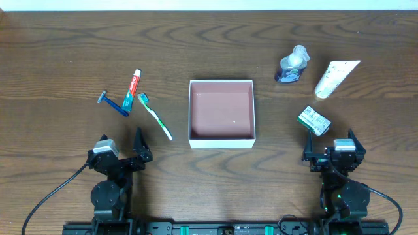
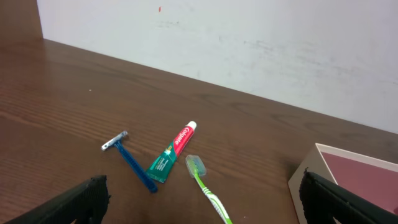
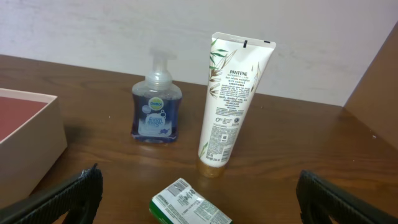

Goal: Pack container
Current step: 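Raise the right gripper toward the white Pantene tube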

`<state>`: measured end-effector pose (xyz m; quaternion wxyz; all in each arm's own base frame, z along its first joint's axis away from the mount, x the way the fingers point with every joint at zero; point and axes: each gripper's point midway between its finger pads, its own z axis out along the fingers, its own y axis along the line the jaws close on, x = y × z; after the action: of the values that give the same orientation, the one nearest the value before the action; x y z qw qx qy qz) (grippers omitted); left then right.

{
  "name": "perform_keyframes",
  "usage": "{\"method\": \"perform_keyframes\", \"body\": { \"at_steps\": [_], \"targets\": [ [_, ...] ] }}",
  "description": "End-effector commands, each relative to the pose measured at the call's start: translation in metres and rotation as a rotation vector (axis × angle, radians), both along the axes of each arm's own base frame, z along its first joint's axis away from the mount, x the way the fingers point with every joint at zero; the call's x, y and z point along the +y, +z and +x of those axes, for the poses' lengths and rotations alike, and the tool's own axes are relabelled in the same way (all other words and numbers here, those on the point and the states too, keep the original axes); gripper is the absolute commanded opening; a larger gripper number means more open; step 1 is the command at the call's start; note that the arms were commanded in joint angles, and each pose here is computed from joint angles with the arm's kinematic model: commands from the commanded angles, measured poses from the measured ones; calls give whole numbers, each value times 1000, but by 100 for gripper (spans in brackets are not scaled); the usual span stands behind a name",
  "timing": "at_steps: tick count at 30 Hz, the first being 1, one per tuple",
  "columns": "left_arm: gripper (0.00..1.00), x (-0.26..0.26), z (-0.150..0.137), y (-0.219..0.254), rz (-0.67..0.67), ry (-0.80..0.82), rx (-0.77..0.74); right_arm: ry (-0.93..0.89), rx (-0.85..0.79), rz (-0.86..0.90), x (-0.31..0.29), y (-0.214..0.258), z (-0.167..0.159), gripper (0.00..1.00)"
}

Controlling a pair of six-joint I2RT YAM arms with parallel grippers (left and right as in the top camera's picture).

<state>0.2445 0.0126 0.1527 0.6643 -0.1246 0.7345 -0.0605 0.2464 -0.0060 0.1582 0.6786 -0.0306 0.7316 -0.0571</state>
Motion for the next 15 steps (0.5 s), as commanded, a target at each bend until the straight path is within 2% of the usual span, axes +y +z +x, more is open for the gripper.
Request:
{"method": "perform_keyframes", "body": {
  "at_steps": [1, 15],
  "targets": [
    [98, 1, -1, -20, 22, 5, 66, 6, 0, -14, 1, -1, 0, 99],
    [98, 1, -1, -20, 22, 5, 66, -20, -10, -16, -4, 1, 0, 99]
  ]
}}
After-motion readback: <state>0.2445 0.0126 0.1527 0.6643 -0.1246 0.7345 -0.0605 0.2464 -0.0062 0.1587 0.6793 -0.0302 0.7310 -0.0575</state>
